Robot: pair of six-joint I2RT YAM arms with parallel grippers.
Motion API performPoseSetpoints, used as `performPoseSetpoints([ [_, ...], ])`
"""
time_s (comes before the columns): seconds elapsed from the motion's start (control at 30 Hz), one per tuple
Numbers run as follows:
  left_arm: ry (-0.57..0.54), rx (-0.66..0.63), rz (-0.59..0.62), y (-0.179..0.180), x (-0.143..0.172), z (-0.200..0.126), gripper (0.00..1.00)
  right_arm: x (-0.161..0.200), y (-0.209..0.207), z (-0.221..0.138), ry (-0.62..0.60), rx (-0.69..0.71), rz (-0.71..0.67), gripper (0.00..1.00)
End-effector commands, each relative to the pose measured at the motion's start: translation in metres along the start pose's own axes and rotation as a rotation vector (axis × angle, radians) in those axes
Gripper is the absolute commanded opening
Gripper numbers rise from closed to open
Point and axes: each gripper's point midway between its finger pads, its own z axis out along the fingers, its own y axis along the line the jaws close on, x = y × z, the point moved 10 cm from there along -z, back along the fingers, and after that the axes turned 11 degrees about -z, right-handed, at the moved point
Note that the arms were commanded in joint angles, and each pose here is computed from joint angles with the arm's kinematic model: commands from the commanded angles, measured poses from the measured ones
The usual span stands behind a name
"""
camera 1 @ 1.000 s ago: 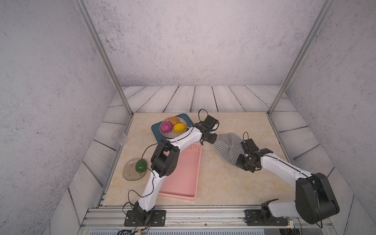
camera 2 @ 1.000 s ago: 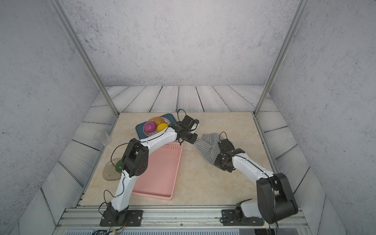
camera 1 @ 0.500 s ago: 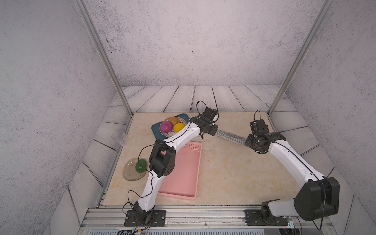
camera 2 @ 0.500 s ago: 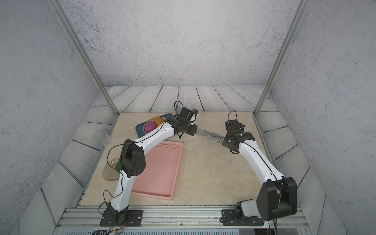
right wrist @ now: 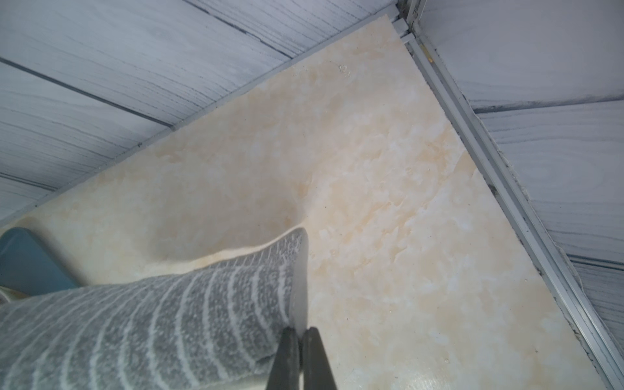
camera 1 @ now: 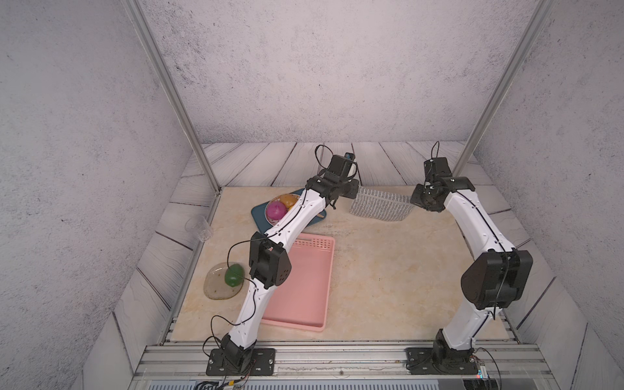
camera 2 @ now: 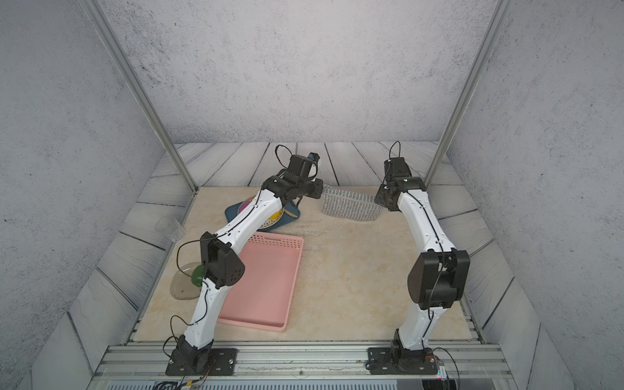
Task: Fold the square dishcloth
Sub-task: Flatten out the cleaning item at the center of the board.
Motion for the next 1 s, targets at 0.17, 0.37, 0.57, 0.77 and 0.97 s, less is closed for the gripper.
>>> performPoseSetpoints([
  [0.17,0.215,0.023,-0.054,-0.009,0.080,0.004,0.00,0.074,-0.020,0.005,0.190,0.051,-0.012,0.00],
  [0.37,0.320,0.012,-0.057,-0.024,0.133,0.001,0.00,0.121,-0.031,0.013,0.260,0.070,-0.011,0.00],
  [0.57,0.343,-0.018,-0.081,-0.033,0.171,-0.009,0.00,0.152,-0.042,0.020,0.315,0.141,0.000,0.00],
  [0.77,0.372,-0.052,-0.078,-0.038,0.198,-0.018,0.14,0.171,-0.051,0.021,0.345,0.216,0.029,0.00],
  [0.97,0.389,-0.058,-0.075,-0.039,0.214,-0.026,0.68,0.182,-0.054,0.021,0.331,0.216,0.038,0.08],
])
